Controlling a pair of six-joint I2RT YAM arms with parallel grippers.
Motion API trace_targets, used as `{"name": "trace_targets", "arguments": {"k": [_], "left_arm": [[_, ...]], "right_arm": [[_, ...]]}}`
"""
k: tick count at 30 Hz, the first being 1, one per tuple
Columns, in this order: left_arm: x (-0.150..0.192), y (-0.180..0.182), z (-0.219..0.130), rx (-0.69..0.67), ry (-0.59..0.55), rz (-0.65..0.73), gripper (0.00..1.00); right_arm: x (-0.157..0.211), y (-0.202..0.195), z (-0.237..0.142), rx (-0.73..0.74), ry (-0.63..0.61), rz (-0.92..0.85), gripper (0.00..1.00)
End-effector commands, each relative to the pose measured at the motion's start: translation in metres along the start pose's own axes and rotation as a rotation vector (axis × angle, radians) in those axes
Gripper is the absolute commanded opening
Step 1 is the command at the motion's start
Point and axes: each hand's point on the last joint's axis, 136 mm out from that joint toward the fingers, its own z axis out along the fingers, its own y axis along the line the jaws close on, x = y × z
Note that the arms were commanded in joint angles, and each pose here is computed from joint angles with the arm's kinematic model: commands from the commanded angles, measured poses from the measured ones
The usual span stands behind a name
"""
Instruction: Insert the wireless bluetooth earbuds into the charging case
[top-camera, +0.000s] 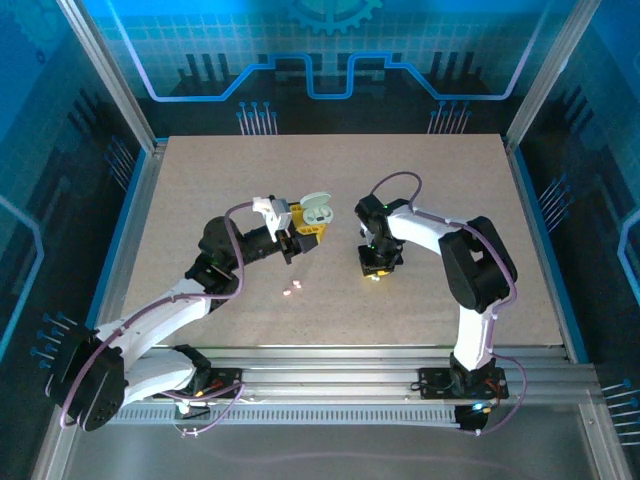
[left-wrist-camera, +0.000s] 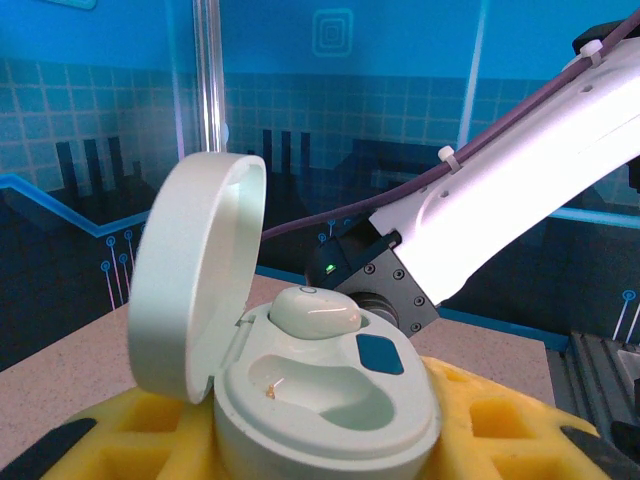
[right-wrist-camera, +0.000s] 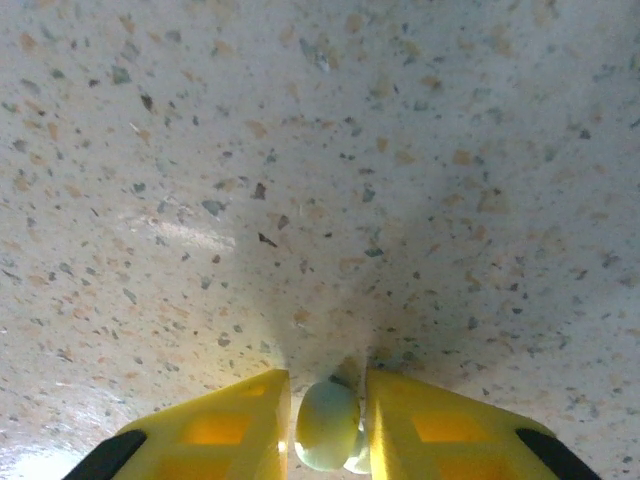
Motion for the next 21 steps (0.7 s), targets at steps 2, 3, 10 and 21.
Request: {"name": "trace_targets", "arguments": {"k": [2, 3, 10, 21], "left_arm": [[-0.005, -0.003, 0.002, 0.013, -0.023, 0.027, 0.26], [-0.004, -0.003, 0.002, 0.012, -0.02, 0.023, 0.26], [-0.004, -0.003, 0.001, 0.011, -0.02, 0.026, 0.26], [0.003, 0.004, 0.0, -0.035, 0.002, 0.035, 0.26]], "right_arm": [[0.003, -0.001, 0.0, 0.017, 0.044, -0.023, 0.27], [0.003, 0.0, 0.0, 0.02, 0.045, -0.029, 0.27], [0.002, 0.0, 0.001, 0.02, 0.038, -0.02, 0.21], [-0.01, 0.033, -0.105, -0.337, -0.217, 0.028, 0.2]]}}
